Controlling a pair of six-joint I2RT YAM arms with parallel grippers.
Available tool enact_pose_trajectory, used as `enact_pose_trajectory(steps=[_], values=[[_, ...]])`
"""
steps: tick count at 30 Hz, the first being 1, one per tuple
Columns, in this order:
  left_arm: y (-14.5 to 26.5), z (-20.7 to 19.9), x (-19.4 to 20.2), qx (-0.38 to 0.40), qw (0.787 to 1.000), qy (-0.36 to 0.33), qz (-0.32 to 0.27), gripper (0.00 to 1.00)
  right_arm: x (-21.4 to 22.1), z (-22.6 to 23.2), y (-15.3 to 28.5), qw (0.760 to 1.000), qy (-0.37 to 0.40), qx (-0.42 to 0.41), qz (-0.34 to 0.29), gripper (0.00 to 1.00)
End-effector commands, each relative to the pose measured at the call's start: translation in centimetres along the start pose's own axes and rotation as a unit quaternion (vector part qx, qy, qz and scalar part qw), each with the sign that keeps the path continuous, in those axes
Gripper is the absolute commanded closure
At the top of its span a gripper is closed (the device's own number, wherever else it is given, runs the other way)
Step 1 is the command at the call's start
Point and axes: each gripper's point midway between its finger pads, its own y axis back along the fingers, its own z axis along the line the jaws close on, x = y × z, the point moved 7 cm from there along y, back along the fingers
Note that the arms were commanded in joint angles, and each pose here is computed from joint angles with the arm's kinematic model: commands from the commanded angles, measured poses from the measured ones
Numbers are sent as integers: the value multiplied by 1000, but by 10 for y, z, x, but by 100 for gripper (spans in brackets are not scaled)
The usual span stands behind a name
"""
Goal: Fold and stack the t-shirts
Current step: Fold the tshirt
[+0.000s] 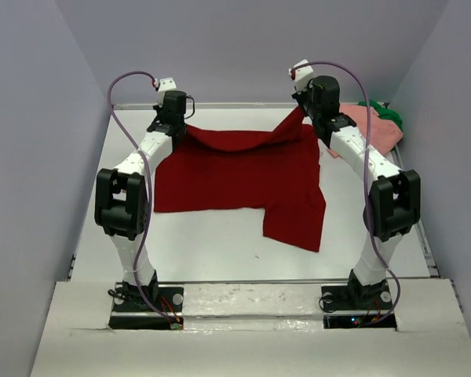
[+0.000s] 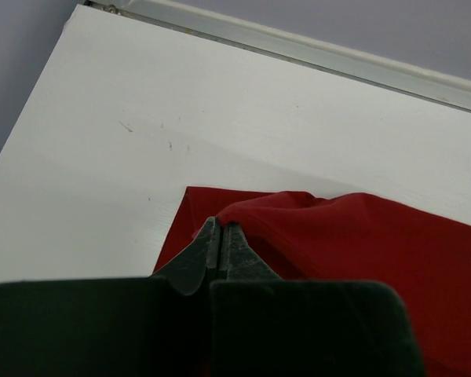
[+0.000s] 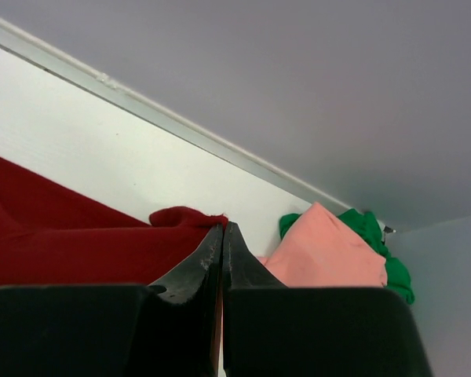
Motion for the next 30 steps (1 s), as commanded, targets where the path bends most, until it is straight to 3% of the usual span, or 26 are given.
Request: enact_pose_trajectory(steps=[1, 4, 11, 17, 24, 30], values=[[5, -5, -39, 9, 997, 36, -62, 100, -23, -25, -14, 999, -25, 20, -42, 100], [1, -7, -40, 8, 997, 32, -65, 100, -16, -30, -31, 999, -24, 21, -26, 100], [-9, -6, -54, -13, 996, 37, -74, 100, -59, -57, -40, 997, -23, 43, -66, 100], [-10, 0, -74, -21, 995, 30, -91, 100, -67, -67, -45, 996, -19, 53, -75, 100], [-27, -7, -88, -10, 995, 20, -97, 100, -59, -67, -62, 996, -26, 38, -71, 100], [-50, -10, -70, -13, 997, 4, -72, 100, -38, -59, -81, 998, -27, 26, -52, 100]])
